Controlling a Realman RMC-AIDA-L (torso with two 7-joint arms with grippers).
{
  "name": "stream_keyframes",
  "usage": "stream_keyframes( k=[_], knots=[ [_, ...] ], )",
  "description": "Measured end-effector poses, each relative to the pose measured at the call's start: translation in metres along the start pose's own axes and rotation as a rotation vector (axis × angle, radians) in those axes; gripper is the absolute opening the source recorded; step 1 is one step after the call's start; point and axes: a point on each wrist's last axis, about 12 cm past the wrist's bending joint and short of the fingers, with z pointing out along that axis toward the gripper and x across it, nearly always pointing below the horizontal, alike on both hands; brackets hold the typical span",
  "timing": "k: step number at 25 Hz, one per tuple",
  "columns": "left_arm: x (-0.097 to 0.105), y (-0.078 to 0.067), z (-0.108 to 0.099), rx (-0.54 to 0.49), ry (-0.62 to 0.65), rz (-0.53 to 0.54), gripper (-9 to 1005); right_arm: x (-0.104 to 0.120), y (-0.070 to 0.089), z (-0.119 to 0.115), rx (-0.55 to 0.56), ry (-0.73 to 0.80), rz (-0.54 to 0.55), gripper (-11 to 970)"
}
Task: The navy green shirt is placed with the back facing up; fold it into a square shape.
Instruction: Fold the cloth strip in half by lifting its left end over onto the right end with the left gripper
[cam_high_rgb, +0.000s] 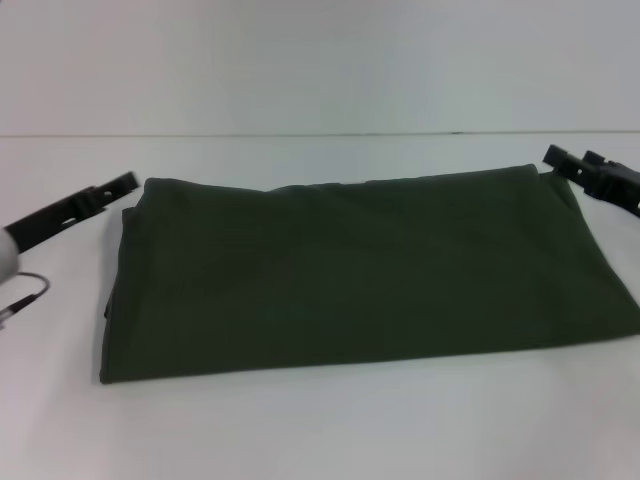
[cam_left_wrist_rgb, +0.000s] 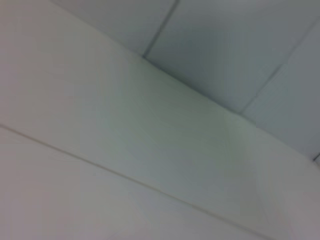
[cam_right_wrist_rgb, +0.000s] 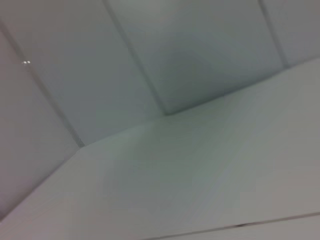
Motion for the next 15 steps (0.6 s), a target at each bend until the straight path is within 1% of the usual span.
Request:
stream_keyframes(
  k=[2, 4, 5, 6, 8, 10, 12, 15],
  knots=[
    [-0.003, 0.001, -0.006, 0.023, -0.013, -0.038, 715, 0.003, 0.006, -0.006, -0.075, 0.0, -0.043, 732],
    [-0.007, -0.003, -0.016, 0.109, -0.012, -0.093, 715, 0.008, 0.014, -0.013, -0.169, 0.005, -0.113, 731],
    [-0.009, -0.005, -0.019, 0.148, -0.002, -0.107, 715, 0.012, 0.02, -0.018, -0.233, 0.016, -0.169, 731],
    [-0.011, -0.008, -0.023, 0.192, 0.025, -0.124, 716, 0.016, 0.025, -0.022, -0.288, 0.03, -0.219, 730],
    [-0.011, -0.014, -0.027, 0.244, 0.095, -0.152, 716, 0.026, 0.034, -0.03, -0.389, 0.055, -0.306, 729],
    [-0.011, -0.019, -0.027, 0.269, 0.169, -0.178, 716, 0.035, 0.042, -0.036, -0.476, 0.078, -0.38, 728],
    [-0.011, -0.025, -0.024, 0.283, 0.269, -0.193, 716, 0.044, 0.048, -0.042, -0.538, 0.097, -0.437, 727],
    [-0.006, -0.031, -0.019, 0.276, 0.376, -0.219, 716, 0.057, 0.052, -0.048, -0.581, 0.125, -0.495, 726]
  ],
)
